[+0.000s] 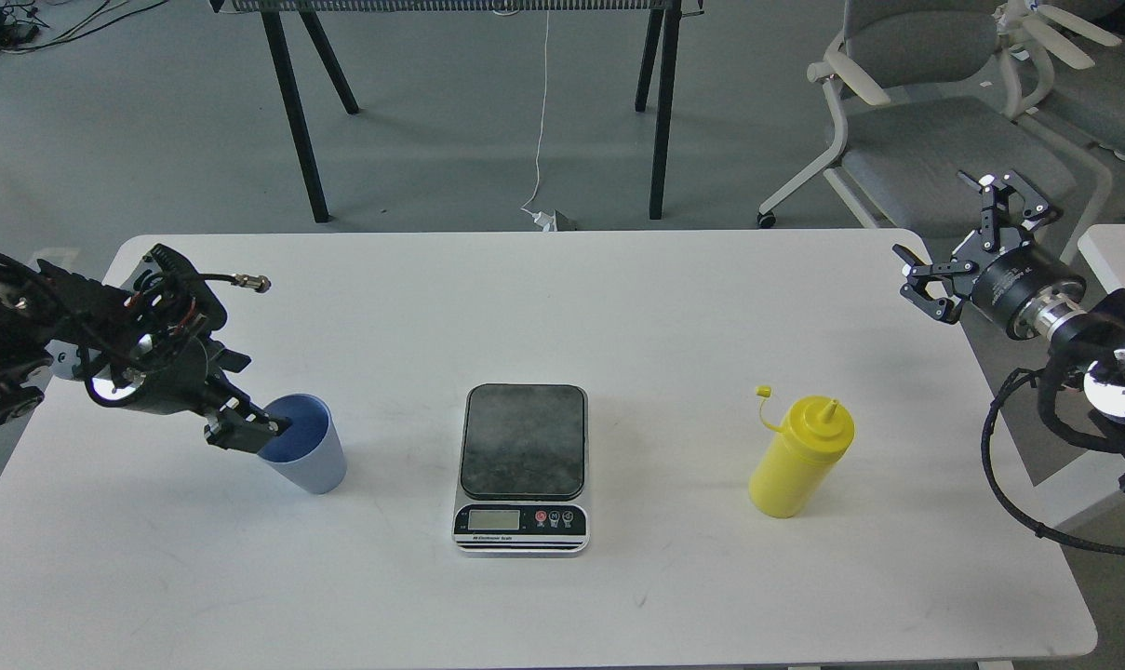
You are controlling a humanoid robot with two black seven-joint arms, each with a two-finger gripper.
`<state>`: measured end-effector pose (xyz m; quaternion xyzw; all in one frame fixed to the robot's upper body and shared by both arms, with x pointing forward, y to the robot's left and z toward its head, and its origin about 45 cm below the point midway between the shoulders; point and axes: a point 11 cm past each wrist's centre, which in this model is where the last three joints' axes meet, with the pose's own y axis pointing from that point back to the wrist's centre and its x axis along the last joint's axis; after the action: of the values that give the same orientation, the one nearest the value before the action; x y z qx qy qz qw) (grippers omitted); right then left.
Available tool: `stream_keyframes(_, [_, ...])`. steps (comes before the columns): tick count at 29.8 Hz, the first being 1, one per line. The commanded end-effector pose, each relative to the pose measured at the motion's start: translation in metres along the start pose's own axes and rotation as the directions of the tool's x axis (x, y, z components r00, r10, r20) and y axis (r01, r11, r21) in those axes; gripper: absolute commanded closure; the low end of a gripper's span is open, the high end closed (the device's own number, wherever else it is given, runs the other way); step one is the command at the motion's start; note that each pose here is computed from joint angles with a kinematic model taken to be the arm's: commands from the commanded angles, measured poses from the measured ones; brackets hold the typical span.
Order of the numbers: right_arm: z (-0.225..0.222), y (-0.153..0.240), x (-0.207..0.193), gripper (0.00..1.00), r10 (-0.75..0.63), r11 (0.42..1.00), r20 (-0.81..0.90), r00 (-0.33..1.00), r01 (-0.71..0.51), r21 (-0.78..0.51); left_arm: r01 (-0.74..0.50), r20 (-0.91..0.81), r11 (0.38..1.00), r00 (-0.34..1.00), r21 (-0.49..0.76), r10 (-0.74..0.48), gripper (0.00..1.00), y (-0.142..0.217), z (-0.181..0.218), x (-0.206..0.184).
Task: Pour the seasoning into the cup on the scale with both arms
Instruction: 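Lower the left gripper onto the blue cup rim and grasp it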
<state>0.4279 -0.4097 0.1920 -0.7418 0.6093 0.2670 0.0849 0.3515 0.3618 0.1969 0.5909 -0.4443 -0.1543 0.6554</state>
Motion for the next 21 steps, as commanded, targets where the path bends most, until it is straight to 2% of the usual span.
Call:
stream_keyframes(1, [0.000,0.000,0.000,0.01,0.001,1.000,0.000,1.000,-0.001,0.000,-0.007,-0.007,1.000,1.000,-0.018,0.007,0.06,-0.005,0.005,0.002])
stream_keyframes(10, [0.002,0.001,0.002,0.01,0.004,1.000,0.002,1.000,-0.004,-0.002,-0.003,-0.016,1.000,1.000,-0.024,0.003,0.12,-0.019,0.005,0.007])
stream_keyframes(16, [0.003,0.003,0.004,0.01,0.010,1.000,0.002,1.000,-0.010,-0.005,0.005,-0.016,1.000,1.000,-0.015,-0.005,0.23,-0.021,0.002,0.005])
stream_keyframes(21, [0.003,0.005,0.007,0.01,0.016,1.000,0.002,1.000,-0.016,-0.006,0.012,-0.017,1.000,1.000,-0.009,-0.013,0.26,-0.021,0.000,0.003])
